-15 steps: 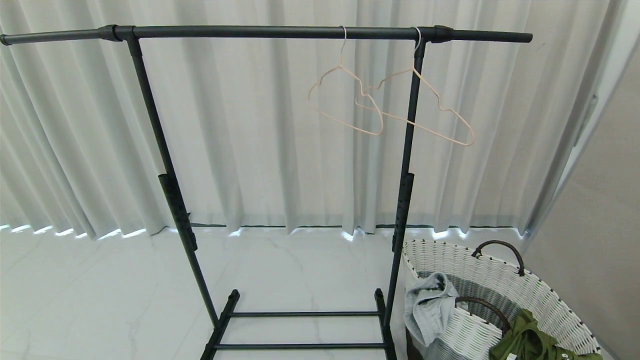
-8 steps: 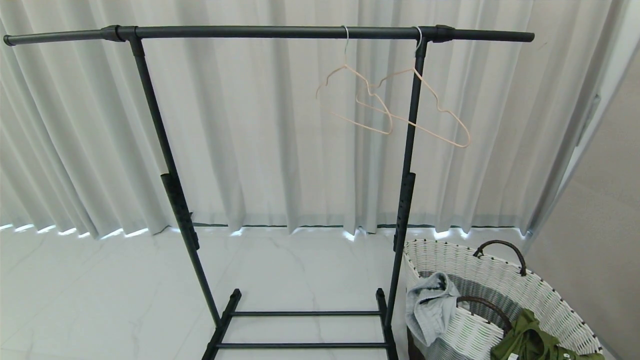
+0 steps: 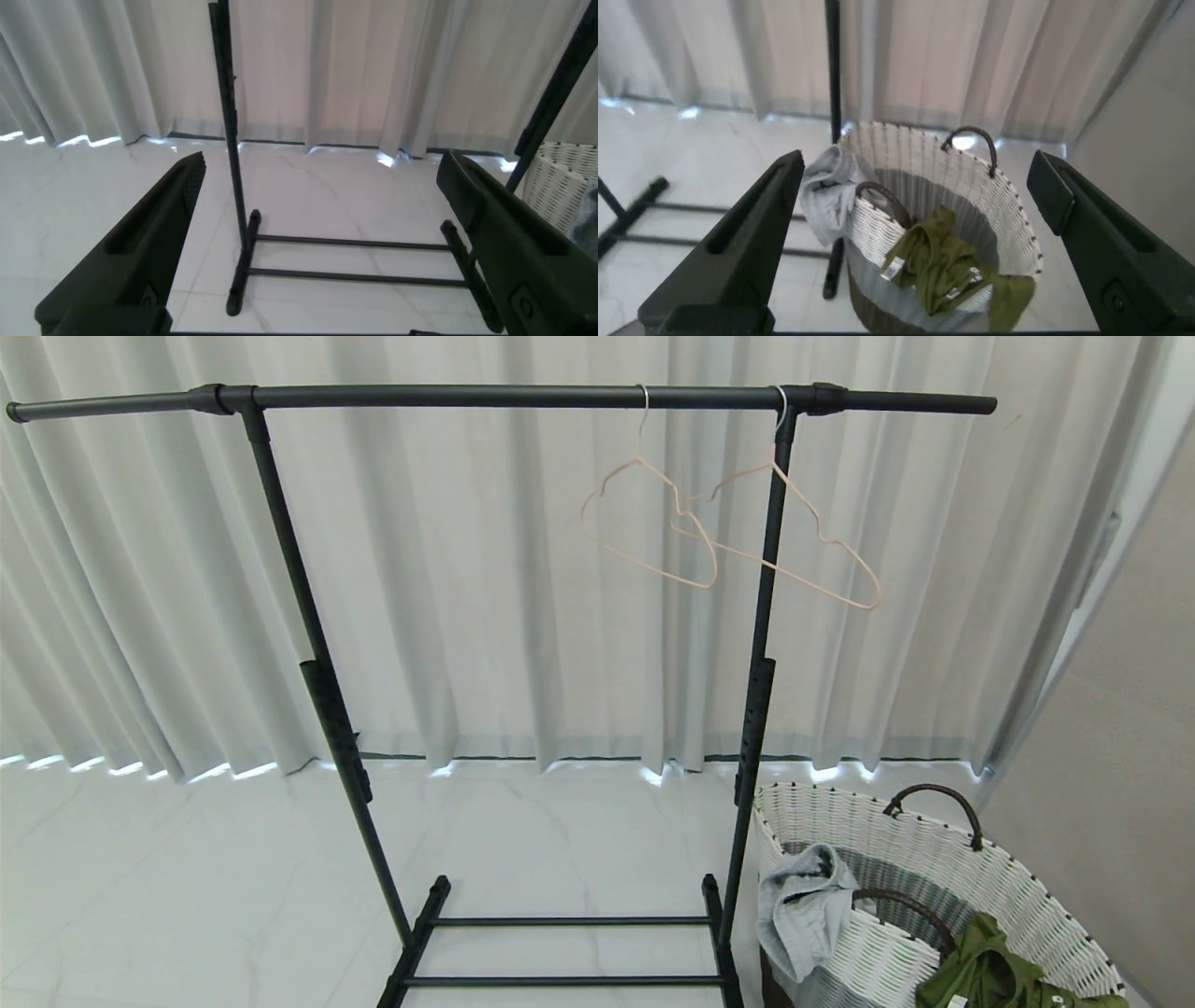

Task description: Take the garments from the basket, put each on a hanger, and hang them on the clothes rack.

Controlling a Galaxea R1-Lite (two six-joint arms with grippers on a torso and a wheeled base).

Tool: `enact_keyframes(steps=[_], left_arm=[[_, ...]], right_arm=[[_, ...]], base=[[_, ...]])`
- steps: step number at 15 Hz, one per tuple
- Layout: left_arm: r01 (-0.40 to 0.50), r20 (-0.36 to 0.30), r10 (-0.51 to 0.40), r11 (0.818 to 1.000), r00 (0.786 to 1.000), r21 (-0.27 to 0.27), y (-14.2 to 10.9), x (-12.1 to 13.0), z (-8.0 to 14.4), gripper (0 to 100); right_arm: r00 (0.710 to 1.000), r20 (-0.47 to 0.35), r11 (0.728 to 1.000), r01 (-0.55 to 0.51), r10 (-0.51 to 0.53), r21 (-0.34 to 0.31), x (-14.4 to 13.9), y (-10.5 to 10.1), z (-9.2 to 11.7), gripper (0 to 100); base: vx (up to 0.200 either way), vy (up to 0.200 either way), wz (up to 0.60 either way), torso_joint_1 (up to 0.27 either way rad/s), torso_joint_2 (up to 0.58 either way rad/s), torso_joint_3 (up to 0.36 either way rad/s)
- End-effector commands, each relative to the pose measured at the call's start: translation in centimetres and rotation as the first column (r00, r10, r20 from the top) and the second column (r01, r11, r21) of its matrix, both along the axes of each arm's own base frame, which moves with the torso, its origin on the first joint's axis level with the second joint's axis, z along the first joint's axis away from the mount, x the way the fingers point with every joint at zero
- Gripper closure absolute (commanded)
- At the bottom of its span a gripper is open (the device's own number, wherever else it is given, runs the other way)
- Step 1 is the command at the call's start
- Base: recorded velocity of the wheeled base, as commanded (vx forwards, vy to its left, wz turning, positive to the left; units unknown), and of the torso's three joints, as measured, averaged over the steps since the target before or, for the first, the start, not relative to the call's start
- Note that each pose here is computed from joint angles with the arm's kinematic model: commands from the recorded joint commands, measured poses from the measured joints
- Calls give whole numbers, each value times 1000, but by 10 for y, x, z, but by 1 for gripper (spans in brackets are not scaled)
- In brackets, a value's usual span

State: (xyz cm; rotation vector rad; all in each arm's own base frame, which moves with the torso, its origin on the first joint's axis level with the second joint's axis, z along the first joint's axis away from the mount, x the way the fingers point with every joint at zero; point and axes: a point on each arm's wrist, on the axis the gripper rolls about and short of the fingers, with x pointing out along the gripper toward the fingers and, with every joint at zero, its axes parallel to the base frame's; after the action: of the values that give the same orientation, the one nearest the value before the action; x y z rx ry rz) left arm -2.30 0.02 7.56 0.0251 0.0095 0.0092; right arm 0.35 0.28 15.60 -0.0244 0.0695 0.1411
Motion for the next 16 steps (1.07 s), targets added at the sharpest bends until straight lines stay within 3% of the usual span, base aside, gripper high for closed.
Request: enact_keyframes(steps=[1, 3, 4, 6, 8, 11, 14, 16], left_arm=[[-1, 0, 1, 1000, 1000, -4, 0, 0, 0, 0], [-1, 0, 1, 1000, 1000, -5, 0, 0, 0, 0], [-1, 0, 1, 1000, 1000, -5, 0, 0, 0, 0], [-1, 0, 1, 1000, 1000, -5, 0, 0, 0, 0], [-1, 0, 1, 1000, 1000, -5, 0, 0, 0, 0], [-1, 0, 1, 1000, 1000, -7, 0, 0, 0, 0], [-1, 0, 1, 1000, 1000, -7, 0, 0, 0, 0], [-1, 0, 1, 1000, 1000, -5, 0, 0, 0, 0]], right_arm=[[947, -301, 988, 67, -107, -139, 119, -2, 20, 0], [910, -370, 964, 95, -185, -248, 156, -4, 2, 0], [897, -399, 947, 59, -189, -316, 176, -4, -10, 0], [871, -447, 927, 23, -202, -374, 192, -8, -28, 0], [818, -540, 889, -81, -199, -450, 199, -13, -53, 0], [737, -653, 830, -247, -175, -500, 203, -13, -87, 0], [665, -730, 790, -357, -160, -498, 202, -13, -120, 0], [627, -762, 786, -385, -161, -483, 206, -14, -137, 0]], base=[[0, 0, 0, 0, 0, 0], [0, 0, 0, 0, 0, 0], [0, 0, 0, 0, 0, 0], [0, 0, 0, 0, 0, 0], [0, 0, 0, 0, 0, 0], [0, 0, 0, 0, 0, 0], [0, 0, 0, 0, 0, 0], [0, 0, 0, 0, 0, 0]])
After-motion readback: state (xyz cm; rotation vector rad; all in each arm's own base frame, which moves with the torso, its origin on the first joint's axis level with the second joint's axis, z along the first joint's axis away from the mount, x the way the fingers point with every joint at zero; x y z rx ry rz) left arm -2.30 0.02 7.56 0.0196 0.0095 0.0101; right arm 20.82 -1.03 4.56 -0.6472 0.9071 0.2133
